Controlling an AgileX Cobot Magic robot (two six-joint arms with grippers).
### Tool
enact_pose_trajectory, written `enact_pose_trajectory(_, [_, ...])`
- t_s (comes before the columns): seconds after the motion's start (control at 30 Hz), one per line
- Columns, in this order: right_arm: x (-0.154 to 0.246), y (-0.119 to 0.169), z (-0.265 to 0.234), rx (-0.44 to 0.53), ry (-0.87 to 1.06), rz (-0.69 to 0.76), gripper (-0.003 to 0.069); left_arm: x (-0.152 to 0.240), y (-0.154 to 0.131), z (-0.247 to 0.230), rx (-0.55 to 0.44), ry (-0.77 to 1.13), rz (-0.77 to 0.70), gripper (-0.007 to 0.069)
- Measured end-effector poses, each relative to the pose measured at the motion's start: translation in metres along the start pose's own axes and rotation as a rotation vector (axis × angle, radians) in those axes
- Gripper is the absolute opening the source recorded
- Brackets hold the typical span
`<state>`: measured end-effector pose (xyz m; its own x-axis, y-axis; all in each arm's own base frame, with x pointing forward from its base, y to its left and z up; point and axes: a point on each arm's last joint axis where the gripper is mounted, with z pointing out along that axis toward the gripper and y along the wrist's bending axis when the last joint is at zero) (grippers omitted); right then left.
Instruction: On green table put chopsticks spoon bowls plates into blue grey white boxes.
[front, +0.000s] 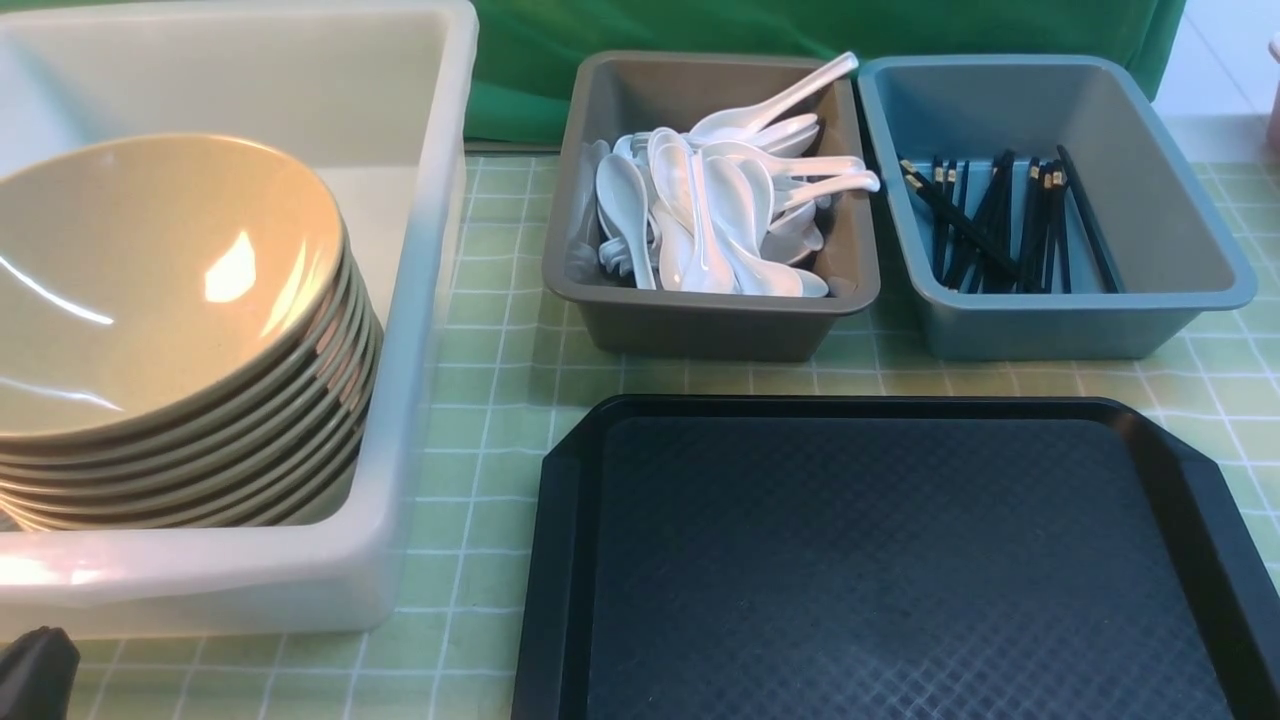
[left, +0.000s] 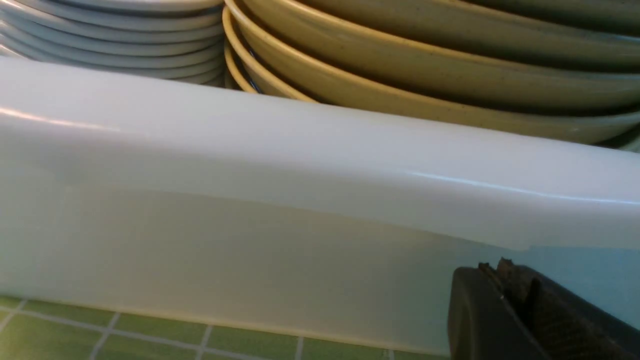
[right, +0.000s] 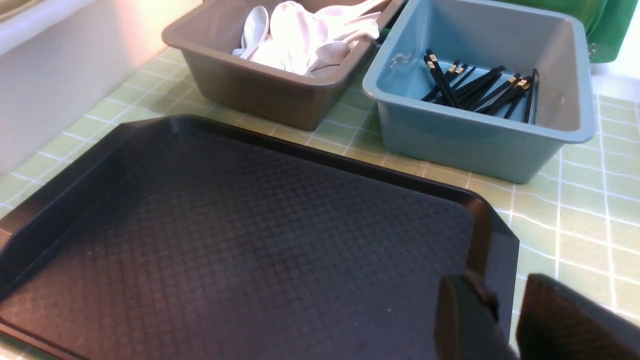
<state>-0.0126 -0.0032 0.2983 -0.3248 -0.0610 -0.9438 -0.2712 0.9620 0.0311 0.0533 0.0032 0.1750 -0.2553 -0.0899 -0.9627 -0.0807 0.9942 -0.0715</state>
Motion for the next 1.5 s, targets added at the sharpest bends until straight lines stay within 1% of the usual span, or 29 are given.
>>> enact_pose_trajectory(0.63, [0.0, 0.0, 0.0, 0.0, 0.0, 0.0, 0.0195, 0.0, -0.001, 0.0, 0.014, 0.001, 0.004, -0.0001])
enact_pose_trajectory(0.9, [0.004, 0.0, 0.002, 0.002, 0.029, 0.0, 0.0204, 0.0, -0.001, 0.0, 0.014, 0.001, 0.004, -0.0001])
enact_pose_trajectory(1.0, [0.003, 0.0, 0.005, 0.006, -0.005, 0.002, 0.0204, 0.0, -0.001, 0.0, 0.014, 0.001, 0.004, -0.0001])
enact_pose_trajectory(1.13, [0.001, -0.001, 0.022, 0.101, -0.154, 0.026, 0.0209, 0.0, -0.001, 0.0, 0.014, 0.001, 0.004, -0.0001])
enact_pose_trajectory(1.2, [0.008, -0.004, 0.036, 0.196, -0.188, 0.047, 0.0213, 0.0, -0.001, 0.0, 0.014, 0.001, 0.004, -0.0001])
enact_pose_trajectory(1.23, [0.008, -0.005, 0.037, 0.21, -0.207, 0.054, 0.0213, 0.0, -0.001, 0.0, 0.014, 0.001, 0.005, -0.0001])
enact_pose_trajectory(1.27, [0.019, -0.009, 0.049, 0.264, -0.208, 0.069, 0.0215, 0.0, -0.001, 0.0, 0.014, 0.001, 0.005, -0.0001])
enact_pose_trajectory(1.3, [0.026, -0.011, 0.055, 0.248, -0.193, 0.06, 0.0215, 0.0, -0.001, 0.0, 0.014, 0.001, 0.005, -0.0001])
enact_pose_trajectory(1.33, [0.036, -0.014, 0.063, 0.331, -0.178, 0.079, 0.0215, 0.0, -0.001, 0.0, 0.014, 0.001, 0.005, -0.0001])
enact_pose_trajectory(1.4, [0.059, -0.019, 0.078, 0.355, -0.125, 0.081, 0.0216, 0.0, -0.001, 0.0, 0.014, 0.001, 0.005, -0.0001])
enact_pose_trajectory(1.43, [0.062, -0.02, 0.079, 0.385, -0.11, 0.085, 0.0216, 0.0, -0.001, 0.0, 0.014, 0.001, 0.005, -0.0001])
enact_pose_trajectory(1.47, [0.076, -0.022, 0.086, 0.401, -0.068, 0.099, 0.0218, 0.0, -0.001, 0.0, 0.014, 0.001, 0.005, -0.0001])
enact_pose_trajectory(1.5, [0.079, -0.023, 0.088, 0.402, -0.057, 0.102, 0.0218, 0.0, -0.001, 0.0, 0.014, 0.001, 0.005, -0.0001])
